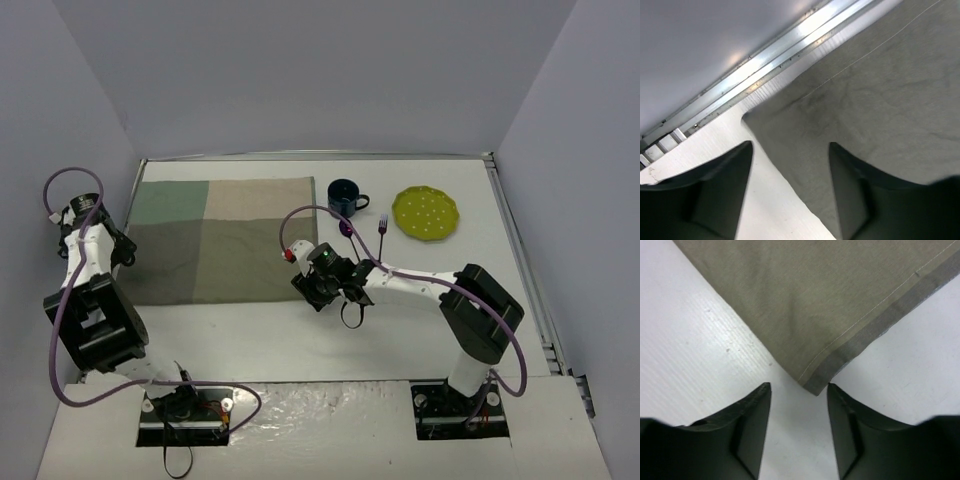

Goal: Set the dinner table for one person

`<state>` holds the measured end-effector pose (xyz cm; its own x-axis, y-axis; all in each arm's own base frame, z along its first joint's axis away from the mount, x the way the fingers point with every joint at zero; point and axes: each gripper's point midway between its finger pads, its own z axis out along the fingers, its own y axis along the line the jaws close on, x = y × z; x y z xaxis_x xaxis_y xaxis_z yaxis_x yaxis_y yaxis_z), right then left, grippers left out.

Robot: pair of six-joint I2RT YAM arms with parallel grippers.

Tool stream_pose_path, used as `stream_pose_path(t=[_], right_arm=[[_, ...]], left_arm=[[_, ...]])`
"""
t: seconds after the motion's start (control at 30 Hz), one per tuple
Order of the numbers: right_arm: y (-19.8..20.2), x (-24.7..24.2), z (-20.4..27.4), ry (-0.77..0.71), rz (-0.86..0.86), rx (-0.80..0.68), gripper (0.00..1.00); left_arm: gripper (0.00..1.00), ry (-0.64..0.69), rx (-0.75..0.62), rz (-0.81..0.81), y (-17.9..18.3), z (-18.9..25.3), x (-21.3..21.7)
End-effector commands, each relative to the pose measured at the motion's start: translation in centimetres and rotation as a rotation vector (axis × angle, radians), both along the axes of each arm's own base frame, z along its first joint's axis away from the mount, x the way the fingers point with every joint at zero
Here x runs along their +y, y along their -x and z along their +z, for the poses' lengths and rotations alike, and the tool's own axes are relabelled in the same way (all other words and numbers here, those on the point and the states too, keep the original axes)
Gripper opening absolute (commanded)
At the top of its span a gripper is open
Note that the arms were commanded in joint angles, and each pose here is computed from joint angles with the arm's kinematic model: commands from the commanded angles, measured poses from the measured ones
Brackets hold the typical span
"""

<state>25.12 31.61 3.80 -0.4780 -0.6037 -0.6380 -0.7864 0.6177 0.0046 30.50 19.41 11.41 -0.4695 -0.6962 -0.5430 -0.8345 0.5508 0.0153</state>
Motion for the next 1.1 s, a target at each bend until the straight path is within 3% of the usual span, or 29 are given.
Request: stream_pose_path(t=[0.0, 0.17, 0.4, 0.6, 0.8, 1.07], right_arm=[[-0.6, 2.2, 7.9, -0.193, -0.007, -0.053, 0.54], [-2.2, 3.9, 10.5, -0.254, -0.036, -0.070, 0.64], [-7.3, 6.7, 8.0, -0.225, -0.173, -0.064, 0.66], [-9.0, 7.2, 3.5, -0.161, -0.211, -0.051, 0.66], [-6.5, 4.5, -1.6, -0.079, -0.230, 0.021, 0.66], [1.0, -1.0, -4.0, 0.080, -0.210, 0.179, 0.67]], left_arm=[[0.63, -0.118, -0.185, 0.020, 0.9, 6.9, -0.3], [0.64, -0.260, -0.236, -0.139, -0.5, 9.0, -4.5], [0.65, -0.173, -0.146, -0.349, -5.4, 4.0, -7.8], [0.65, -0.135, -0.019, -0.351, -7.2, -0.6, -7.1], [0.65, -0.080, 0.161, -0.359, -5.9, -5.5, -7.0], [0.64, -0.068, 0.461, -0.283, 1.0, -8.4, -5.8]])
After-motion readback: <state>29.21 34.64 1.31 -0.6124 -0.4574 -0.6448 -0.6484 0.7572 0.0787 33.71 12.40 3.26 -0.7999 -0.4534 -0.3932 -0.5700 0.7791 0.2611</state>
